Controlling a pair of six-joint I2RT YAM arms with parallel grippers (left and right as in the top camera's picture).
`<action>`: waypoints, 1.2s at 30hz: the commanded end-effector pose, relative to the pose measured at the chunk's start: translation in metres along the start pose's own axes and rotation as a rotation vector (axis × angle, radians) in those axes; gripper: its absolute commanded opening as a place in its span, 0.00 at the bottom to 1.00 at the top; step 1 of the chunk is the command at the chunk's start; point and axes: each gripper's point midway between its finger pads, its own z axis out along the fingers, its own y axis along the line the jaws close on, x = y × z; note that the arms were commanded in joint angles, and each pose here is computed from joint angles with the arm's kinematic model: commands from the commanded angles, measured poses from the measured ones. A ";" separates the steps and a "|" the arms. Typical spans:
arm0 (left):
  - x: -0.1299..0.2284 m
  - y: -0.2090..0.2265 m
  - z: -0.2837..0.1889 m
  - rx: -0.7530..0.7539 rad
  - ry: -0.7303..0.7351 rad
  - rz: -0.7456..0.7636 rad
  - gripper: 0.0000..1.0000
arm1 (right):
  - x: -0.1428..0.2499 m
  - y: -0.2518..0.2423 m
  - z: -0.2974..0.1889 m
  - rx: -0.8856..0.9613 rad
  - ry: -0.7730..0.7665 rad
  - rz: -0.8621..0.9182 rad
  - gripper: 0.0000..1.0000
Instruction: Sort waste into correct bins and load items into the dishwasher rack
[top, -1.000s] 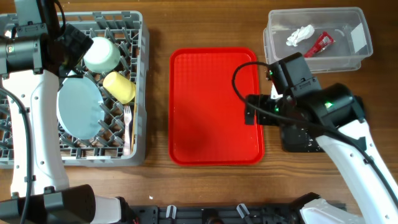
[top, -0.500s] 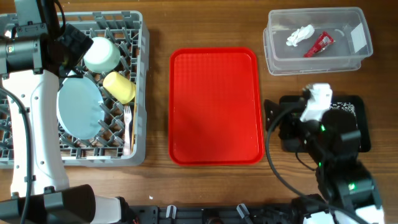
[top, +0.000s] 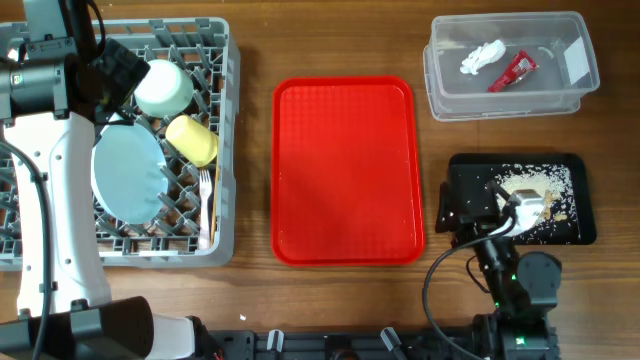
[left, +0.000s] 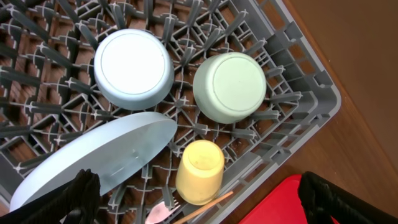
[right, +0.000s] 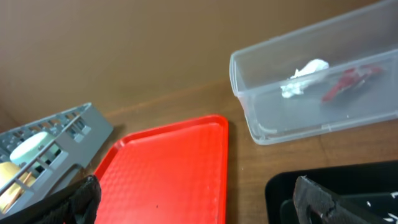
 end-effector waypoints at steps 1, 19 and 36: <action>-0.003 0.002 -0.001 -0.011 -0.014 -0.019 1.00 | 0.000 -0.004 -0.002 0.003 -0.045 0.001 1.00; -0.003 0.002 -0.001 -0.011 -0.014 -0.019 1.00 | -0.019 -0.010 -0.009 0.073 -0.133 -0.265 1.00; -0.003 0.002 -0.001 -0.011 -0.014 -0.019 1.00 | -0.017 -0.011 -0.008 0.075 -0.122 -0.263 1.00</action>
